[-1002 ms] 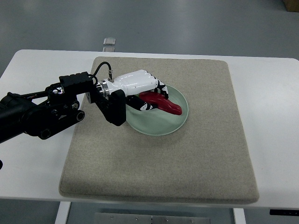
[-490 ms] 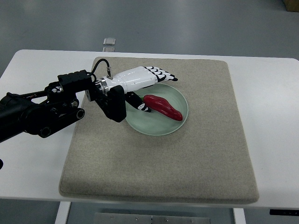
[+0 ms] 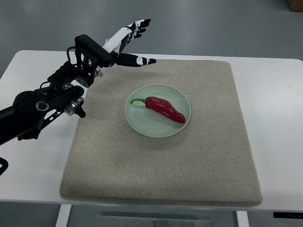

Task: Place red pepper on plate with left hand

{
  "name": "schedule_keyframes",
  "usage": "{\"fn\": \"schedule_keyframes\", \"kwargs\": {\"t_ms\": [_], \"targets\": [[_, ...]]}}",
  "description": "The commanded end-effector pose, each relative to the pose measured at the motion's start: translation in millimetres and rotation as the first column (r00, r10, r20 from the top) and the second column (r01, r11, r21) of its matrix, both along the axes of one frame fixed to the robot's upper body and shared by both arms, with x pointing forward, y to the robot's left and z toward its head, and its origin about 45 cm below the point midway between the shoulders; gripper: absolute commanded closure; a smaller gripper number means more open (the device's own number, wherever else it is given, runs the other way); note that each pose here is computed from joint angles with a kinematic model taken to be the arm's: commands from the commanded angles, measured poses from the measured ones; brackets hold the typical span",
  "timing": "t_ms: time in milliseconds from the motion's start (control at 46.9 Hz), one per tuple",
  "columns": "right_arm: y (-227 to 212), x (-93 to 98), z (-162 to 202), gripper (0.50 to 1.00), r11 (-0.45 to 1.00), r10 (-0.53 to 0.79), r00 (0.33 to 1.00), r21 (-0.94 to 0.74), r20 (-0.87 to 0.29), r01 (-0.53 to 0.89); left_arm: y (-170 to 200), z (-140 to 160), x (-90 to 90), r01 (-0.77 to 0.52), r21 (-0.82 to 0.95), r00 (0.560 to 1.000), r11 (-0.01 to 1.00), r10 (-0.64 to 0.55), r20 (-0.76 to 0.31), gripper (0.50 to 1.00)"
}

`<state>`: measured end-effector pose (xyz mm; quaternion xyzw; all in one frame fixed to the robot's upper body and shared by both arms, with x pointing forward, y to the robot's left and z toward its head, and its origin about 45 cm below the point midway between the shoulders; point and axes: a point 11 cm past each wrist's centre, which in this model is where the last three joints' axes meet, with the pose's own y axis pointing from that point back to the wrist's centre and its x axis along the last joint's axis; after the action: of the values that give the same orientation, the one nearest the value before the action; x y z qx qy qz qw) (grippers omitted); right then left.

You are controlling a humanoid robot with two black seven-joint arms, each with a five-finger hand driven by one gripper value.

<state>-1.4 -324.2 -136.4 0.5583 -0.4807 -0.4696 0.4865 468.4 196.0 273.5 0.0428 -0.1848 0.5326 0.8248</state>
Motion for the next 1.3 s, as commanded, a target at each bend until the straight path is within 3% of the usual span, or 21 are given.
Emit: {"fn": "schedule_keyframes", "kwargs": {"t_ms": [0, 277, 554, 746, 1002, 1279], "targets": [[0, 0.1, 0, 0.568, 1.000, 0.000, 1.000, 0.000, 0.000, 0.000, 9, 1, 4.0, -0.042, -0.078, 0.999, 0.996, 0.040, -0.037, 0.510], [0, 0.1, 0, 0.568, 1.000, 0.000, 1.000, 0.000, 0.000, 0.000, 69, -1, 28.1, -0.235, -0.328, 0.965, 0.915, 0.179, -0.193, 0.508], [0, 0.1, 0, 0.568, 1.000, 0.000, 1.000, 0.000, 0.000, 0.000, 88, -20, 35.0, -0.397, -0.451, 0.889, 0.799, 0.215, -0.404, 0.508], [0, 0.1, 0, 0.568, 1.000, 0.000, 1.000, 0.000, 0.000, 0.000, 89, -20, 36.0, -0.429, -0.522, 0.879, 0.737, 0.207, -0.430, 0.508], [0, 0.0, 0, 0.568, 1.000, 0.000, 1.000, -0.001, 0.000, 0.000, 98, -12, 36.6, -0.412, -0.636, 0.896, 0.652, 0.163, -0.414, 0.508], [0, 0.1, 0, 0.568, 1.000, 0.000, 1.000, 0.000, 0.000, 0.000, 108, -27, 29.0, -0.438, -0.654, 0.885, 0.617, 0.168, -0.435, 0.506]]}}
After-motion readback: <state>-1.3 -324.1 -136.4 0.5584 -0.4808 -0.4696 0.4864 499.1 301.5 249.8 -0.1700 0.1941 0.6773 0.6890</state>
